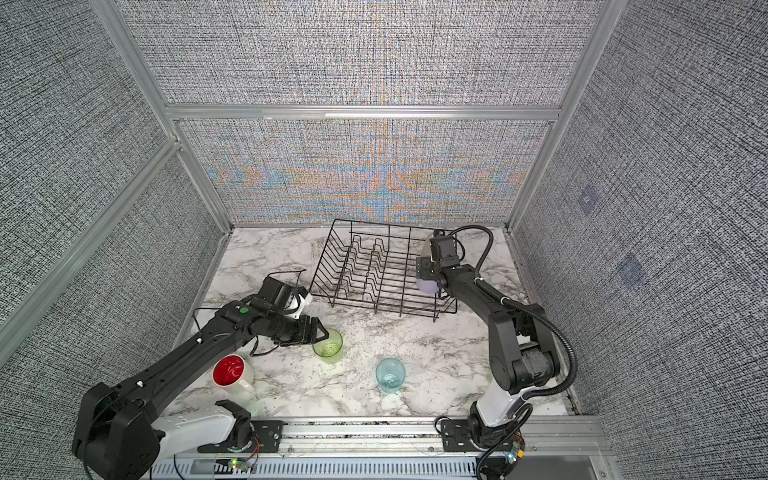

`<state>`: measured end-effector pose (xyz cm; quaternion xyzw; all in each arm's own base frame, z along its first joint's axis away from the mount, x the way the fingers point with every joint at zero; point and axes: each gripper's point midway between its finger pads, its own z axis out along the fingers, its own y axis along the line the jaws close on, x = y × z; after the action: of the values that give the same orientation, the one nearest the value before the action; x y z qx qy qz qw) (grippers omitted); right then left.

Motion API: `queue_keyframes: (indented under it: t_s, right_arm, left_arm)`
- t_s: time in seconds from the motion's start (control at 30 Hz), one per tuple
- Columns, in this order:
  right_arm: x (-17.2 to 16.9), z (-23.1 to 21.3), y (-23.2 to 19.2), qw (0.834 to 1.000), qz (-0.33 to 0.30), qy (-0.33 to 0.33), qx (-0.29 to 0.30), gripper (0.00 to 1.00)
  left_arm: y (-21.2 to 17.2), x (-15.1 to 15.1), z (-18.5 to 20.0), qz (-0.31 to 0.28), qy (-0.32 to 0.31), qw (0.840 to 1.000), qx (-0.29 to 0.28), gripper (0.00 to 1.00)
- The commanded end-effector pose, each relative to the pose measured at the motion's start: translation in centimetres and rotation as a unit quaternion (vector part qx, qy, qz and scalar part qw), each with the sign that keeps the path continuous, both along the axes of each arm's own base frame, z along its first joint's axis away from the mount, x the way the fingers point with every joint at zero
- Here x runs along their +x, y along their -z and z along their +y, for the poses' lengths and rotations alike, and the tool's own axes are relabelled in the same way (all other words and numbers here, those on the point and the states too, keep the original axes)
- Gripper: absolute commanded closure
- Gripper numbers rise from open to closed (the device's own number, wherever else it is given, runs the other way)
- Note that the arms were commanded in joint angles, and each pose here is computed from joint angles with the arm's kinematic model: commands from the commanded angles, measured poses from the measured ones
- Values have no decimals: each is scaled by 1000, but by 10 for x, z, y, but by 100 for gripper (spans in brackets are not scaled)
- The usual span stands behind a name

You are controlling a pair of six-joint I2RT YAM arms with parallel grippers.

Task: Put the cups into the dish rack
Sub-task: 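Lower the lavender cup into the rack with right gripper while left reaches clear cup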

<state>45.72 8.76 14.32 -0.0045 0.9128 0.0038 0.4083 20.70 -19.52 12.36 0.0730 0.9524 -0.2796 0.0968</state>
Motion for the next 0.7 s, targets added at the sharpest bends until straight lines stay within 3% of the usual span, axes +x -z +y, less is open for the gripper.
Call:
queue_keyframes:
  t_s: [0.0,0.4,0.53,0.67]
  right_arm:
    - [-7,-5,-18,1000,-7,17,8,11]
    - [-60,-17,-93,996,-70,21,42,10]
    - [-77,-19,-108,994,-83,23,60,10]
    - [-90,-17,-121,991,-102,19,85,10]
  left_arm:
    - [-2,0,-2,-3,0,1000,-2,23]
    - [26,-20,13,19,-7,999,49,29]
    - [38,-14,19,17,-18,997,76,36]
    - [51,-9,19,32,-25,994,99,50]
